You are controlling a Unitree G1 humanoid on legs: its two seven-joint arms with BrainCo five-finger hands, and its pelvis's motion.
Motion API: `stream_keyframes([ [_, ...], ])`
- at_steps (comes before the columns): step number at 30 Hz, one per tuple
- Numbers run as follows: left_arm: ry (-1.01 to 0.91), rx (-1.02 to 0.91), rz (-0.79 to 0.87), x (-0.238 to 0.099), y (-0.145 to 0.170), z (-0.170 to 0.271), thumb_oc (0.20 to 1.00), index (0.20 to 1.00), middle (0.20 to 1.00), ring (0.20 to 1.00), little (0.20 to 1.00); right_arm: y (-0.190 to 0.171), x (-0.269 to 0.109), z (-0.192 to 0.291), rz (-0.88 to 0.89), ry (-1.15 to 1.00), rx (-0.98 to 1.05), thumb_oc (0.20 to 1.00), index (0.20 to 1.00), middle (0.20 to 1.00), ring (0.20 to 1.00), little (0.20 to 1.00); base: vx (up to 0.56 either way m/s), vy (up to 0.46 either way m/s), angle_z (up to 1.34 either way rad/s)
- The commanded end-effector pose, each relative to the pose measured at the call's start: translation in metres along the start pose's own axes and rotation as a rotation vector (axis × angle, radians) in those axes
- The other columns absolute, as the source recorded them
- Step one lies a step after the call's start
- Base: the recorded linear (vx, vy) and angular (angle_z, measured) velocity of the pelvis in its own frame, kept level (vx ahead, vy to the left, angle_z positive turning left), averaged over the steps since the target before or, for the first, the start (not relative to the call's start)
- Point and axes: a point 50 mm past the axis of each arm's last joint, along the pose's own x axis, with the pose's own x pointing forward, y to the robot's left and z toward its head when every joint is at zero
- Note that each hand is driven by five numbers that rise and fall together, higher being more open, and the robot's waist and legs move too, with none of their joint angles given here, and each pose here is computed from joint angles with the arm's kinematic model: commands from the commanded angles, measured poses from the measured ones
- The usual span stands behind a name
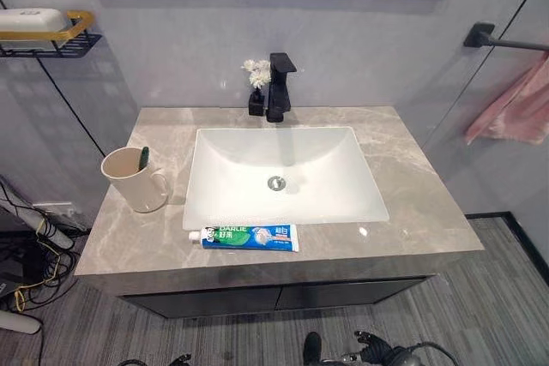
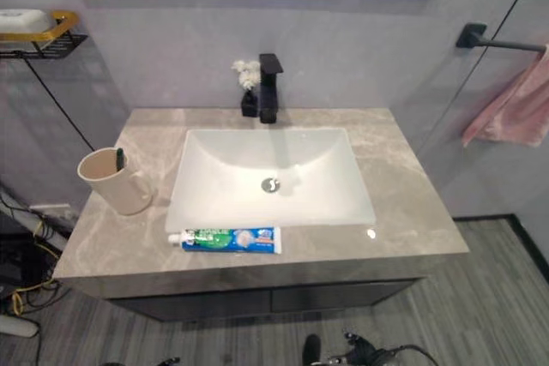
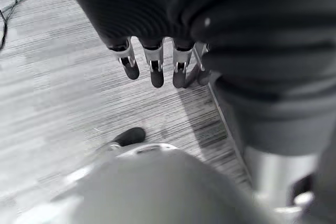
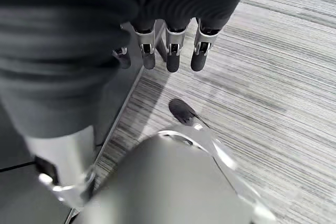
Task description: Put brush and paste in cup on sink, flatten towel.
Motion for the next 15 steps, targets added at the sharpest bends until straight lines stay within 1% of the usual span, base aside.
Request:
stream_keyframes([
  [1,-0.034,0.062,0.002,0.002,0.007,0.013,1.000,1.000,1.000,1.000,1.000,-0.013,0.004,0.026,-0.022,-0.062,-0.092,1.000,1.000,1.000,1.000,1.000,0.01,-0.070,0.09],
  [5,-0.096,0.091,-0.007,0.002,0.006,0.022,1.000,1.000,1.000,1.000,1.000,-0.019,0.001,0.030,-0.036,-0.112,-0.078,1.000,1.000,1.000,1.000,1.000,0.01,-0.075,0.13],
  [8,-0.131,0.089,-0.006,0.002,0.007,0.029,1.000,1.000,1.000,1.000,1.000,-0.022,0.000,0.025,-0.040,-0.102,-0.065,1.000,1.000,1.000,1.000,1.000,0.01,-0.077,-0.03],
  [15,-0.244,0.119,0.028,0.000,0.018,0.052,1.000,1.000,1.000,1.000,1.000,-0.036,-0.002,0.029,-0.082,-0.111,-0.052,1.000,1.000,1.000,1.000,1.000,-0.02,-0.047,0.01],
])
